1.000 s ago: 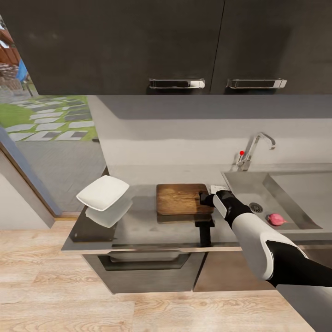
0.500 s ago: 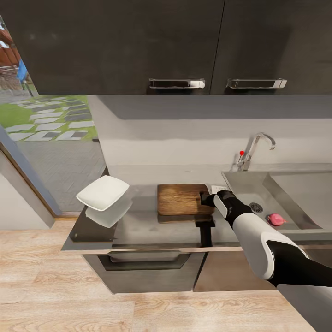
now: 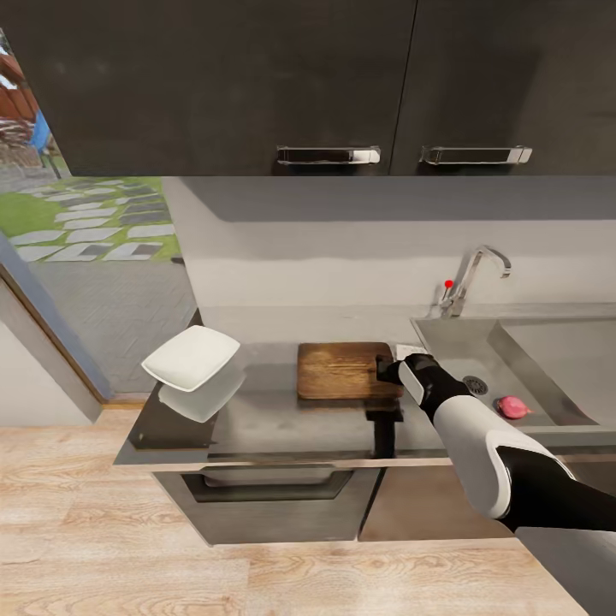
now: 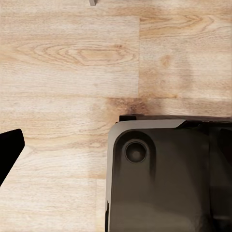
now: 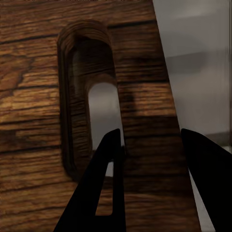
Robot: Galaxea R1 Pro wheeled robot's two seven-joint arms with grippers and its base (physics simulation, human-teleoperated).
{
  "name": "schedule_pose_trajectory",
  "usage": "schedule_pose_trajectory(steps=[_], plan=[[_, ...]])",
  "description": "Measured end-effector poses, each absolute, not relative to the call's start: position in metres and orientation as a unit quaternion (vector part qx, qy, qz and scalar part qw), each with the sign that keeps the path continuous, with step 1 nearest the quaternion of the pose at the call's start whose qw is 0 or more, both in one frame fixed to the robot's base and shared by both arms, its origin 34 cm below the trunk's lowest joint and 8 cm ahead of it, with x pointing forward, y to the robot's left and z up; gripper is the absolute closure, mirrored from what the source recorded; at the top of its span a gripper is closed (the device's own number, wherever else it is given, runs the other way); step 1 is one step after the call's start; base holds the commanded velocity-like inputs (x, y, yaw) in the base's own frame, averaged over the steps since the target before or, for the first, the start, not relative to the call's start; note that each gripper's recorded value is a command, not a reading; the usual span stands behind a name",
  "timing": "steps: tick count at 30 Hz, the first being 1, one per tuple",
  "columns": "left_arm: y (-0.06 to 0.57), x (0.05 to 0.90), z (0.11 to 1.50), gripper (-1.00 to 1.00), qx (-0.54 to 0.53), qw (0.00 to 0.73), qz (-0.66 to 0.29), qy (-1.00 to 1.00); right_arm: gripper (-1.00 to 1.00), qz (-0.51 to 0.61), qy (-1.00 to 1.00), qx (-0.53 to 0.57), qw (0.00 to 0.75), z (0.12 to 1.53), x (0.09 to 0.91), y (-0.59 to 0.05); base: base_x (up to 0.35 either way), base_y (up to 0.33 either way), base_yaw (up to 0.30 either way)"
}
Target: In the kitchen, take the Vidalia onion out of the sink, dice it on the chopping board with the paring knife, put the diced onion into the bowl on the countertop, then place both the paring knife and the chopping board into the sink.
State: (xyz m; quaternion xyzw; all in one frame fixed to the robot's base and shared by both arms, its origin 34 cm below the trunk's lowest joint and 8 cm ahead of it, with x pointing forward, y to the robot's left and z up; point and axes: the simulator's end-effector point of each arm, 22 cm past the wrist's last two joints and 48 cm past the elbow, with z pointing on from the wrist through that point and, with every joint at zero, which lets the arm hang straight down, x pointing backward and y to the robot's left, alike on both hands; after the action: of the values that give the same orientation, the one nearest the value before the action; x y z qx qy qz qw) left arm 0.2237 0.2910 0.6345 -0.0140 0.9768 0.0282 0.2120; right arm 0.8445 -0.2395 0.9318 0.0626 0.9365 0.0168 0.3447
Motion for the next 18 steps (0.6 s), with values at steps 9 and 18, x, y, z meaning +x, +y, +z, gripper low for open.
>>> schedule_pose_trajectory(steps=[9, 18], plan=[[0.291, 0.2236, 0.6345, -1.0, -0.014, 0.212, 0.028, 0.977, 1.0, 0.013, 0.937, 0.064, 0.344, 0.9316, 0.8442, -0.2411, 0.0, 0.0, 0.0], [0.291, 0.2237, 0.6346, -1.0, -0.014, 0.212, 0.028, 0.977, 1.0, 0.013, 0.937, 0.064, 0.344, 0.9316, 0.8442, -0.2406, 0.0, 0.0, 0.0]])
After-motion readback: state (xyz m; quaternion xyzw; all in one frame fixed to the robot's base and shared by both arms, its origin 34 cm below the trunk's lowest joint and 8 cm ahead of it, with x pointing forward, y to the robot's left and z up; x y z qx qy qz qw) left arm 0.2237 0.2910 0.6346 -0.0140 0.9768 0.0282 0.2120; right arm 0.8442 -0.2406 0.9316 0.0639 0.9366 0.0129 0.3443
